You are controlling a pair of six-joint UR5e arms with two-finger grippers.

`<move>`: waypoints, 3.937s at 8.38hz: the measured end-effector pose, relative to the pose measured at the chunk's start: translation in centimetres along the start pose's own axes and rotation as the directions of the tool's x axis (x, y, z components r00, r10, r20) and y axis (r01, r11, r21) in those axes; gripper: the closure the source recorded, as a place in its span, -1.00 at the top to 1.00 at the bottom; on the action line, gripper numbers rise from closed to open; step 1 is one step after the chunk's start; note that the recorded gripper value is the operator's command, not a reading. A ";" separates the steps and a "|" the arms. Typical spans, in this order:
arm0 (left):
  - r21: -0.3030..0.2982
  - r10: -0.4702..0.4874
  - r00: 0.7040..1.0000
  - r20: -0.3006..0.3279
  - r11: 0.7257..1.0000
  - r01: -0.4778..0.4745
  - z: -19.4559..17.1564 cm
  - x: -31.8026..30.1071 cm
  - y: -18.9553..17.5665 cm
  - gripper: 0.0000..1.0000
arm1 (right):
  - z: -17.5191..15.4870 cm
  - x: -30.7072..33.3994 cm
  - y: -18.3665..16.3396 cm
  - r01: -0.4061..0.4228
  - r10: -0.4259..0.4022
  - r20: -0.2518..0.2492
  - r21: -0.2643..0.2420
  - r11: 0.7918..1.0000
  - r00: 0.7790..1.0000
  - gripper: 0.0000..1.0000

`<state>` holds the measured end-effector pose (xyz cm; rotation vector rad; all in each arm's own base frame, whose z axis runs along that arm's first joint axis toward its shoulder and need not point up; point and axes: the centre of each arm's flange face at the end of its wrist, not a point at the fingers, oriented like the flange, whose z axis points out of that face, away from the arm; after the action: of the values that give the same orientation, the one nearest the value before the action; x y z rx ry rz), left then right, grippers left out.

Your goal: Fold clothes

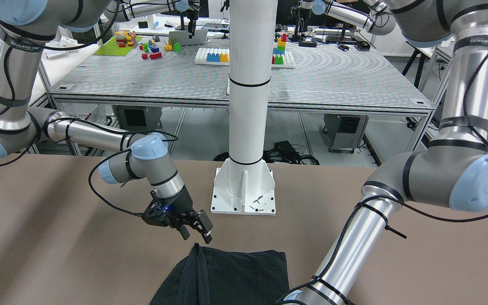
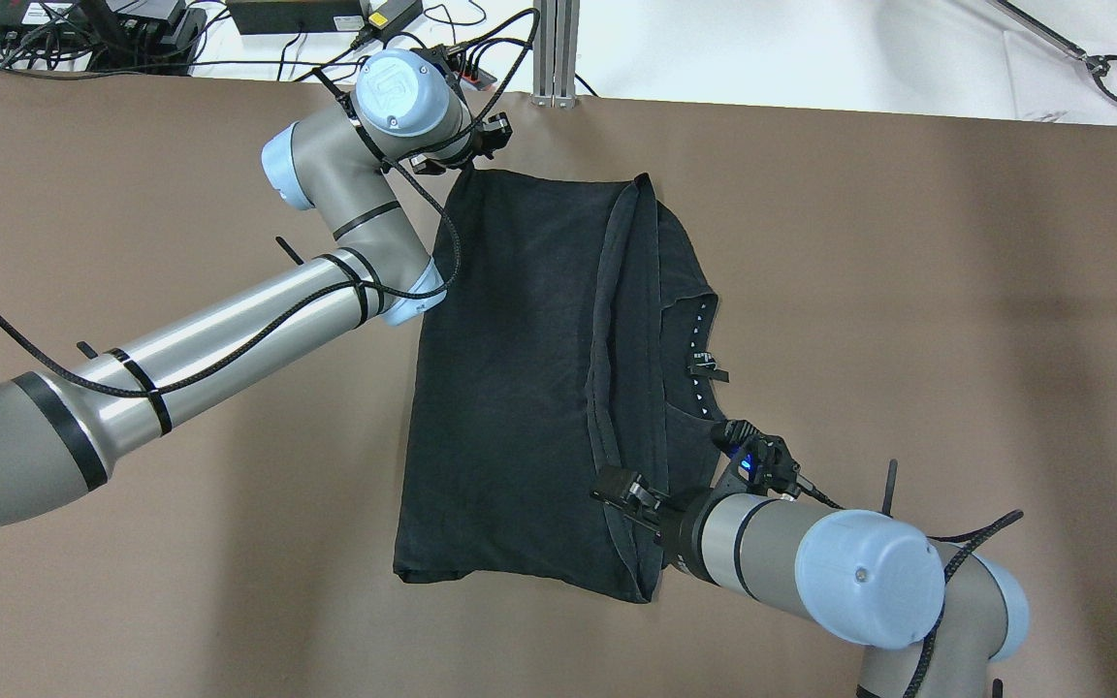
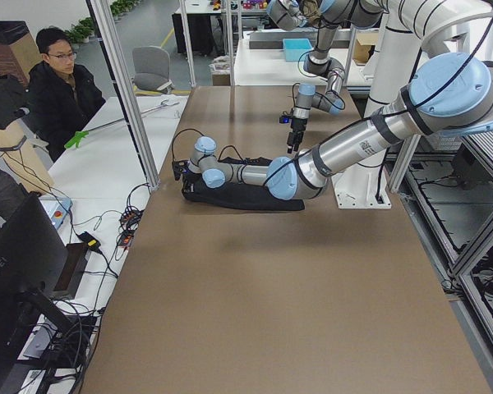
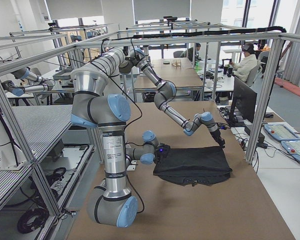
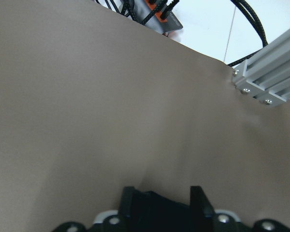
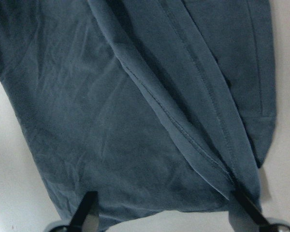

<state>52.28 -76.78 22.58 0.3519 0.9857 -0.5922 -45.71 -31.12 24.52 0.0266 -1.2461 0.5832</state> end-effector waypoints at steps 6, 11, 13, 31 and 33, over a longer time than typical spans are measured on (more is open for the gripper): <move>0.002 -0.002 0.999 -0.033 1.000 0.002 -0.9 -8.0 -1.0 0.85 | 4.5 -3.3 1.3 0.352 -0.340 -0.130 0.093 0.931 0.932 0.14; -0.051 -0.008 0.998 -0.065 0.999 0.005 -2.4 -10.2 -1.3 0.84 | 7.5 -0.7 3.7 0.730 -0.723 -0.253 -0.082 0.678 0.643 -0.25; -0.052 -0.010 0.998 -0.069 0.999 0.006 -2.7 -10.7 -1.2 0.84 | 8.4 0.0 4.3 0.748 -0.744 -0.267 -0.108 0.655 0.613 -0.29; -0.052 -0.015 0.999 -0.052 0.999 0.013 -2.0 -13.0 -0.3 0.86 | 2.3 8.9 2.2 0.764 -0.779 -0.351 -0.216 0.607 0.520 0.93; -0.052 -0.016 0.998 -0.055 0.999 0.013 -2.1 -12.7 -0.3 0.86 | 2.2 9.1 2.2 0.763 -0.777 -0.353 -0.216 0.609 0.521 0.89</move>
<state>45.44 -72.00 32.42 0.3171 1.0551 -0.5717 -46.77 -26.30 32.81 0.4014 -0.6951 -0.2340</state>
